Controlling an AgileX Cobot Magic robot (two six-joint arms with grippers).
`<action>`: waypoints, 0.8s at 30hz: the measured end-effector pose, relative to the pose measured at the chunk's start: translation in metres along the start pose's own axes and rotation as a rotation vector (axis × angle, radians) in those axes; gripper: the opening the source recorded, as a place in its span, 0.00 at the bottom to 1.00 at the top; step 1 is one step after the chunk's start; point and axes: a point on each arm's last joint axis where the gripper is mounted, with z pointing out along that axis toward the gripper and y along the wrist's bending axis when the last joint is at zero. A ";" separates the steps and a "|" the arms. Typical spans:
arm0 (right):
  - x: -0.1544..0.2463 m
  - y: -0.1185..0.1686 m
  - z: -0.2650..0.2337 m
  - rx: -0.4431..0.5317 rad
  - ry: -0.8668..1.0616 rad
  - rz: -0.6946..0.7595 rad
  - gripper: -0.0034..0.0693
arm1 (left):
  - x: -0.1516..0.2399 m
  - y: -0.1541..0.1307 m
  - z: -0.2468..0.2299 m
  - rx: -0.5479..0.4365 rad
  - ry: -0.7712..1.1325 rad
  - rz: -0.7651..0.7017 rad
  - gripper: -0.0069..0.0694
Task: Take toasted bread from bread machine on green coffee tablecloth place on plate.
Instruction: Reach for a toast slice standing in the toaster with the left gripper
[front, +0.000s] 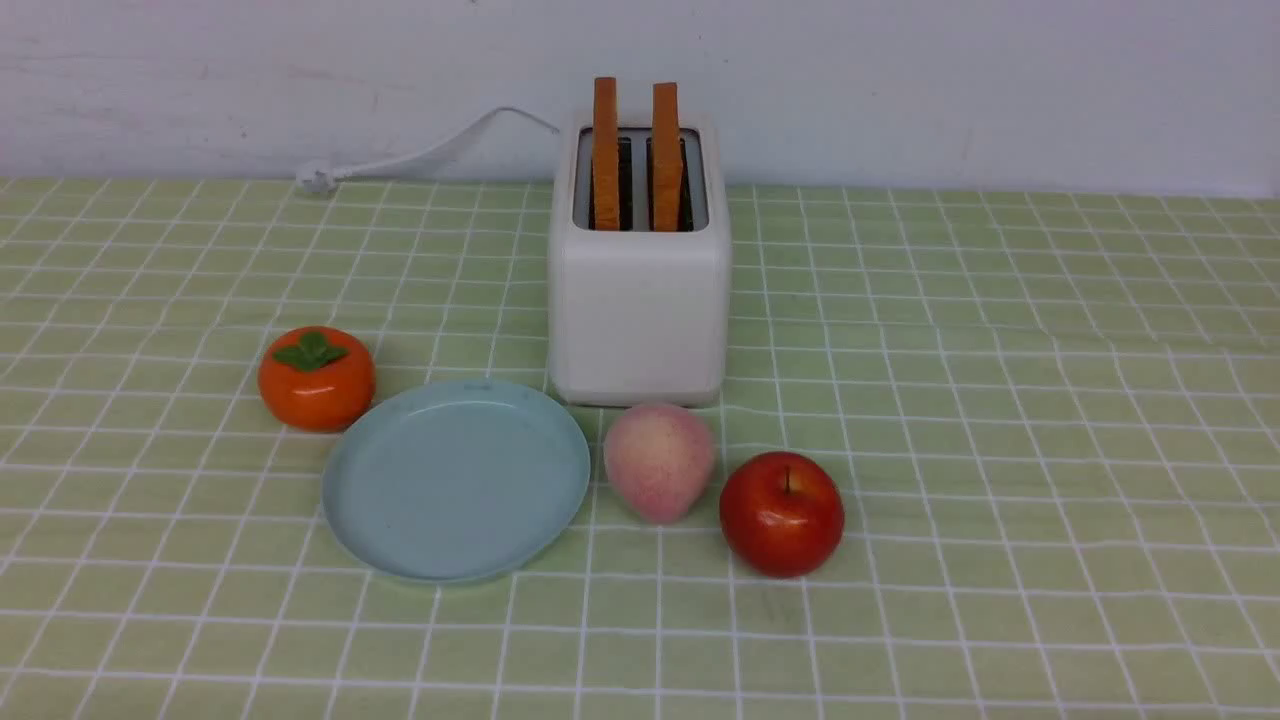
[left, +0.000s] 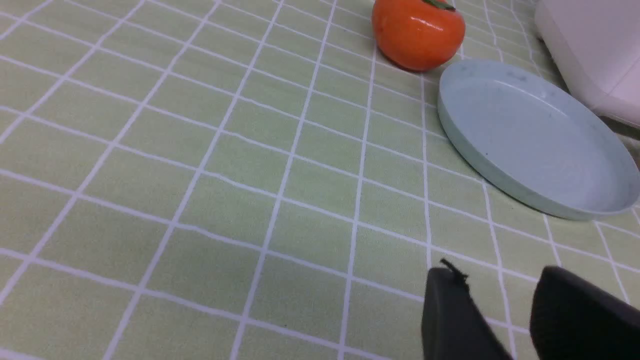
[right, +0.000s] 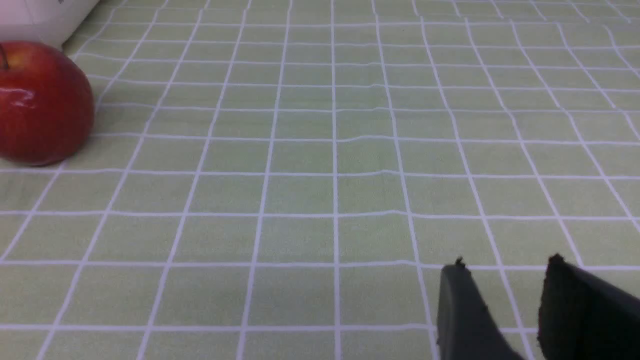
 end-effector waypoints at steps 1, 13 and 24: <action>0.000 0.000 0.000 0.000 0.000 0.000 0.38 | 0.000 0.000 0.000 0.000 0.000 0.000 0.40; 0.000 0.000 0.000 0.000 0.000 0.000 0.38 | 0.000 0.000 0.000 0.000 0.000 0.001 0.40; 0.000 0.000 0.000 0.000 0.000 0.000 0.38 | -0.001 0.000 0.000 -0.003 -0.008 0.016 0.40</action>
